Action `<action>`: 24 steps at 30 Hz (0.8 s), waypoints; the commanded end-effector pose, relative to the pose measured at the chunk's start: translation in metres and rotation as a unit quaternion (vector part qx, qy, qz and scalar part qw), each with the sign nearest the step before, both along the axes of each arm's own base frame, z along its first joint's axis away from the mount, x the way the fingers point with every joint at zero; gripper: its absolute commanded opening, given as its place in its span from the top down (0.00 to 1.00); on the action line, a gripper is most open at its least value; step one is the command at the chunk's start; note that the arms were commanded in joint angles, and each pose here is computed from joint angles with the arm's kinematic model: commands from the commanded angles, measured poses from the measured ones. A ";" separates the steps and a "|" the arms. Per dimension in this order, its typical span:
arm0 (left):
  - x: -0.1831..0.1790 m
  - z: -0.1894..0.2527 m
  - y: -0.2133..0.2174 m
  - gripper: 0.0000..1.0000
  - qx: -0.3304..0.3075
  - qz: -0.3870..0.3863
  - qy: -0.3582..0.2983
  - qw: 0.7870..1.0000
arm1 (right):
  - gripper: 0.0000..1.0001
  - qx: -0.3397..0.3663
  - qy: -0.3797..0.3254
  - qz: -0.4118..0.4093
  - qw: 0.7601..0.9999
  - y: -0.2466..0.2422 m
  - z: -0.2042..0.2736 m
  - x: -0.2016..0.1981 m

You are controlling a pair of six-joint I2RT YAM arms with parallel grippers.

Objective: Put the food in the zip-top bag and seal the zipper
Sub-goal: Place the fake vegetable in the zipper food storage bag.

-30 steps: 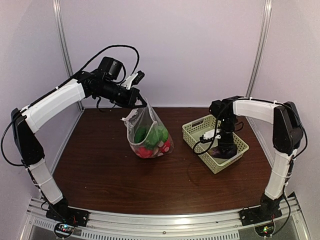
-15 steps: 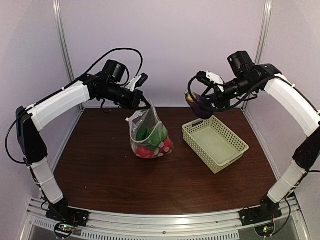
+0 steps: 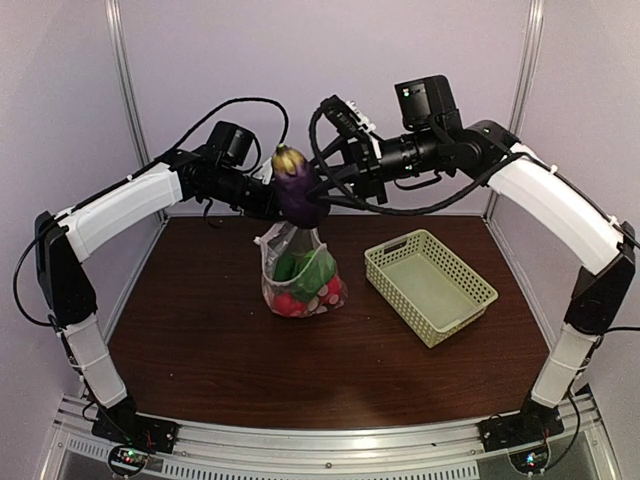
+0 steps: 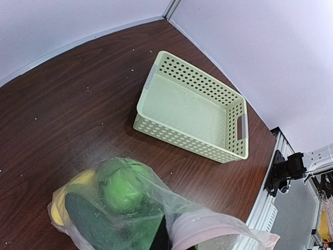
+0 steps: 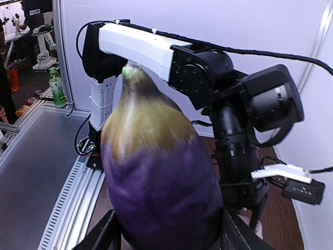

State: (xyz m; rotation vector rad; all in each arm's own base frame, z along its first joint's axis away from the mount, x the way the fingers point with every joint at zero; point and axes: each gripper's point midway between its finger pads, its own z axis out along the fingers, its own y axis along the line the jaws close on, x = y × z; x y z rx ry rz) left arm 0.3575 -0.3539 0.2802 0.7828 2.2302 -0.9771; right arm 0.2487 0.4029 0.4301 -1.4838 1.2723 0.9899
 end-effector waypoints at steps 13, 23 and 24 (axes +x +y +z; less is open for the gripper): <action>-0.009 0.035 0.003 1.00 -0.029 -0.017 -0.042 0.999 | 0.50 -0.110 -0.094 0.031 0.989 0.052 -0.083 0.001; -0.010 0.041 0.007 1.00 -0.034 -0.015 -0.046 0.998 | 0.49 -0.141 -0.111 0.024 0.983 0.059 -0.115 0.013; -0.011 0.042 0.007 1.00 -0.036 -0.016 -0.046 0.998 | 0.48 -0.148 -0.118 0.025 0.982 0.060 -0.119 0.014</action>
